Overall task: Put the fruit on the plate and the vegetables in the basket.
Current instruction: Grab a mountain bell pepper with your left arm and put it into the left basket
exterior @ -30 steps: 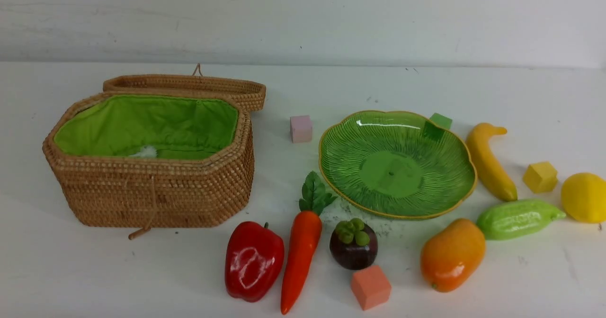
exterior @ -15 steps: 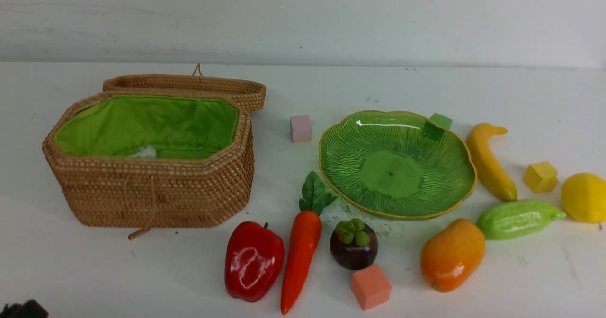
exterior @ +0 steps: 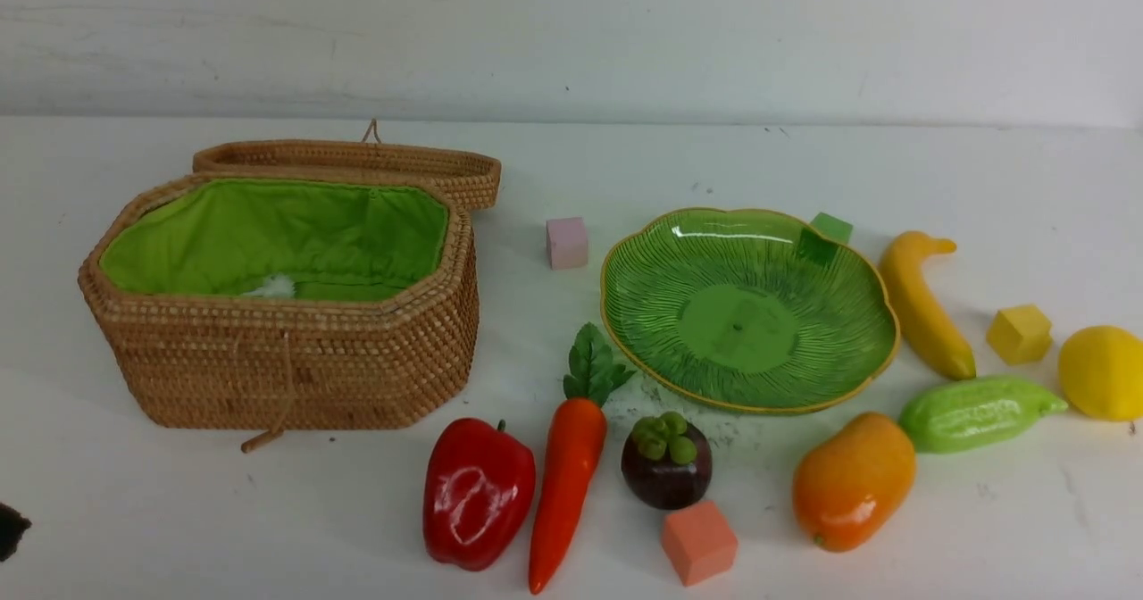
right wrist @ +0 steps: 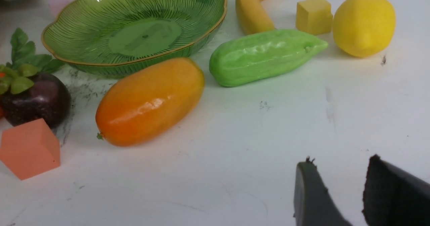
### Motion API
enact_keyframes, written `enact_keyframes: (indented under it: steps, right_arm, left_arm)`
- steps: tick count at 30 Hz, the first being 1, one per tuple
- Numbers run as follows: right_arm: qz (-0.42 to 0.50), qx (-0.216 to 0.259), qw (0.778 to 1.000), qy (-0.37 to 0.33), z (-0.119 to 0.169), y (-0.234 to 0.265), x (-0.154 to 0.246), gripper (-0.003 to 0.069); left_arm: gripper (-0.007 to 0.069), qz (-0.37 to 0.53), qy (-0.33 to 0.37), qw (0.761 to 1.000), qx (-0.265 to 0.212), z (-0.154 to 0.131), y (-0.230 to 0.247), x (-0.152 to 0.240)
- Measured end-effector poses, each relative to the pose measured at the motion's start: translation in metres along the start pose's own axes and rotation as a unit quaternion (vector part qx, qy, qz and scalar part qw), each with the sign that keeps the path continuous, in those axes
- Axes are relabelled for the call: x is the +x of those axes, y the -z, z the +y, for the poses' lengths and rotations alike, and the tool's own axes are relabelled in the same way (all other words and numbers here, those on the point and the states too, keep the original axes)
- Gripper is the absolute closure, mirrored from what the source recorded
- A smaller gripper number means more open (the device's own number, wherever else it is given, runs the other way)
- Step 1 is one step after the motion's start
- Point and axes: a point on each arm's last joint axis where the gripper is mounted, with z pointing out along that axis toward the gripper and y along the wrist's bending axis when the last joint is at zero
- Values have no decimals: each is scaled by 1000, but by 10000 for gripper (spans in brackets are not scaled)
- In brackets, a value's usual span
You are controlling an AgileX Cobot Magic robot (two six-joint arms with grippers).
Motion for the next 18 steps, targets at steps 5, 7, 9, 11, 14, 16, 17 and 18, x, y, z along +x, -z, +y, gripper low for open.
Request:
enact_keyframes:
  steps: [5, 7, 9, 11, 14, 16, 17, 18]
  right_arm:
    - [-4, 2, 1000, 7, 0, 0, -1, 419]
    - [-17, 2, 1000, 4, -1, -1, -2, 419]
    - [-40, -5, 999, -33, 0, -1, -5, 419]
    - [-74, -20, 991, -106, 2, 0, -11, 419]
    - [-119, -39, 970, -208, 2, 2, -20, 419]
    - [-145, -50, 951, -269, 1, 3, -25, 419]
    - [-157, -54, 940, -297, 0, 4, -28, 421]
    - [-157, -57, 936, -310, 1, 4, -28, 424]
  left_arm:
    - [638, 12, -68, 997, 27, -39, 4, -25]
    - [638, 49, -81, 995, 13, -49, -2, -30]
    - [638, 104, -87, 991, -9, -57, -9, -31]
    - [638, 166, -101, 980, -34, -66, -20, -33]
    - [638, 245, -130, 959, -64, -74, -35, -34]
    - [638, 311, -152, 934, -85, -76, -49, -33]
    - [638, 344, -159, 920, -96, -76, -56, -31]
    - [638, 359, -163, 913, -102, -76, -61, -30]
